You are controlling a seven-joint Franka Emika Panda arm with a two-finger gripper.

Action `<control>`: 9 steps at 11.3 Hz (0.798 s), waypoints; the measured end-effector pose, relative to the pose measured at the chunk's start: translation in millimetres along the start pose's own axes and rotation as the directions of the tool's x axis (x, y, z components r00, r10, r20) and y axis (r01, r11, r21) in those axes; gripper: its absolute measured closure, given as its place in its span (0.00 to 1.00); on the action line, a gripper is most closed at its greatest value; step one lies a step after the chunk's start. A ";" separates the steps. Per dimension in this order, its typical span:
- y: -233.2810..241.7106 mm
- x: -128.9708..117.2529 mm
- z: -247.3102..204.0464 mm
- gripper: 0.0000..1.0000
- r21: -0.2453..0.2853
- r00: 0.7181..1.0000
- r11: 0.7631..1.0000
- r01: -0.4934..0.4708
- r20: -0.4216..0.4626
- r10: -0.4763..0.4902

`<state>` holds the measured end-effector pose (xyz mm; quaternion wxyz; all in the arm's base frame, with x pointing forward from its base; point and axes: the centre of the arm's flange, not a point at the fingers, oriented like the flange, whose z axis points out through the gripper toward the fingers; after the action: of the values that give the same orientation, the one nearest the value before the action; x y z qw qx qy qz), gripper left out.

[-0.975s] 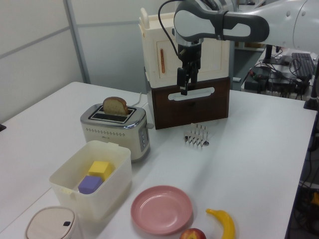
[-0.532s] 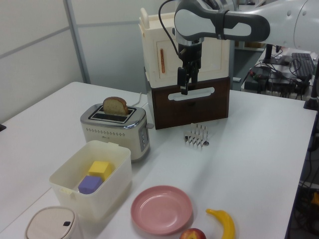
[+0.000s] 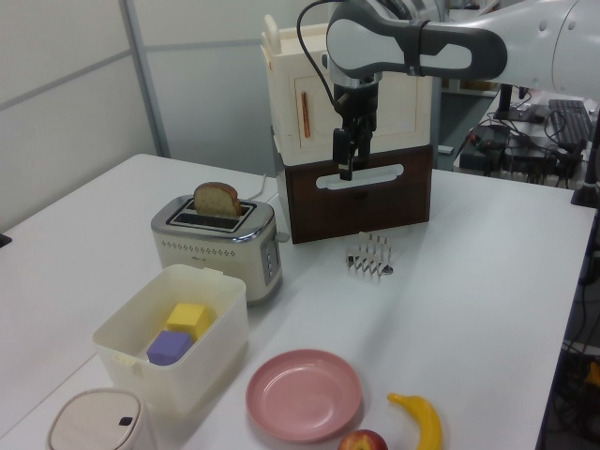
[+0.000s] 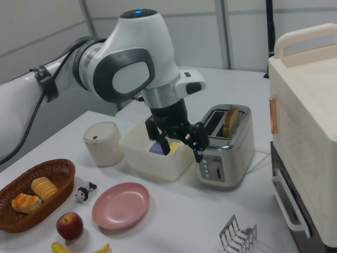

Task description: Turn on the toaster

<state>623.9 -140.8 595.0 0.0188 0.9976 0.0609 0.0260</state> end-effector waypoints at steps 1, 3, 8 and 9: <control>-0.5 0.1 0.4 0.00 0.000 1.000 1.000 0.001 0.001 -0.001; -2.2 0.7 1.1 0.00 0.002 1.000 1.000 0.005 0.002 -0.005; -3.1 0.9 1.8 0.00 0.002 1.000 1.000 0.007 0.003 -0.007; -3.1 0.9 1.8 0.00 0.003 1.000 1.000 0.007 0.003 -0.007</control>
<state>624.5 -137.7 593.0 0.0177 0.9975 0.0644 0.0242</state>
